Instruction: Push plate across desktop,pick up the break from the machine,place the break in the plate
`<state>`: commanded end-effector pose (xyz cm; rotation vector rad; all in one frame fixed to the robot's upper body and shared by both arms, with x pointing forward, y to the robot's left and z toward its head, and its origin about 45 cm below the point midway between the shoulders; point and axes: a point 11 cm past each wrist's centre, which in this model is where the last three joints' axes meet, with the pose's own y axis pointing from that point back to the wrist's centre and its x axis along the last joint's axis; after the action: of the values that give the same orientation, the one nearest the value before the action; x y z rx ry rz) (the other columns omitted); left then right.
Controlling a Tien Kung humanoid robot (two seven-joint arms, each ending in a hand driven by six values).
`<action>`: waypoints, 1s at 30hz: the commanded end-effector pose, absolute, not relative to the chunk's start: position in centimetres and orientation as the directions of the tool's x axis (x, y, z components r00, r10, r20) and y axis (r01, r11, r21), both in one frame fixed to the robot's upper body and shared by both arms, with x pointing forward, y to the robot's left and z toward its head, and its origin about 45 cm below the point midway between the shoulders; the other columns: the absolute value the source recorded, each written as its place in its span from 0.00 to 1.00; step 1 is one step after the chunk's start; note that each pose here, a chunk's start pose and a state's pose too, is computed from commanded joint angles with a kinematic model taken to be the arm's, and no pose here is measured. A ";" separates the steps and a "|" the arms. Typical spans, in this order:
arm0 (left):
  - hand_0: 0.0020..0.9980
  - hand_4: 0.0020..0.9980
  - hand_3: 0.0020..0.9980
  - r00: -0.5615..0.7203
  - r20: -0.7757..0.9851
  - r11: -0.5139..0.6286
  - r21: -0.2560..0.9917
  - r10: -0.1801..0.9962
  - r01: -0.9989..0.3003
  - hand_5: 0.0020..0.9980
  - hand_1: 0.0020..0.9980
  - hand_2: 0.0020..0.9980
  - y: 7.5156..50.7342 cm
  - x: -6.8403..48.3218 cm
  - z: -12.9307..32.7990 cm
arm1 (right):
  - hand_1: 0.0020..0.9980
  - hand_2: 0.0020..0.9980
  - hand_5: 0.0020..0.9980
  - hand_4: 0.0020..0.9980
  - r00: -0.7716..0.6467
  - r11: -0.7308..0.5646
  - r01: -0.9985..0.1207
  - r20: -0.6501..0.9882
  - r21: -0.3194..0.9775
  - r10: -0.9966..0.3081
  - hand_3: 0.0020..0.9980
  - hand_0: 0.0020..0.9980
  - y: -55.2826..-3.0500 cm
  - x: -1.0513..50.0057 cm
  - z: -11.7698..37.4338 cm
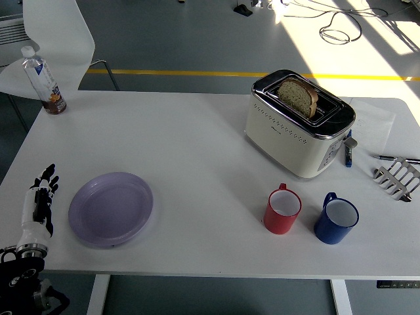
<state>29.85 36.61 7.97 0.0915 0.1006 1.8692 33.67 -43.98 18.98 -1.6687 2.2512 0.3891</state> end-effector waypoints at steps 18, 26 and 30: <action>0.93 0.54 0.90 -0.264 0.012 -0.262 0.152 0.965 -0.953 1.00 0.94 0.98 35.6 29.6 6.9 | 0.73 0.73 0.73 0.56 -0.279 0.296 -0.955 -0.403 0.022 -0.872 0.73 0.78 -44.5 33.6 19.4; 0.93 0.54 0.90 -0.248 0.005 -0.245 0.164 0.969 -0.955 1.00 0.94 0.98 34.9 29.4 6.4 | 0.73 0.73 0.73 0.56 -0.273 0.289 -0.957 -0.401 0.023 -0.874 0.73 0.78 -44.3 33.6 19.3; 0.93 0.54 0.90 -0.235 0.004 -0.232 0.168 0.972 -0.958 1.00 0.94 0.98 34.5 29.4 6.3 | 0.73 0.73 0.73 0.56 -0.273 0.288 -0.957 -0.400 0.022 -0.875 0.73 0.78 -44.4 33.6 19.3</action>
<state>29.37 34.46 6.28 0.1244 0.1496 1.8033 33.61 -44.36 19.32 -1.6649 2.2514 0.3740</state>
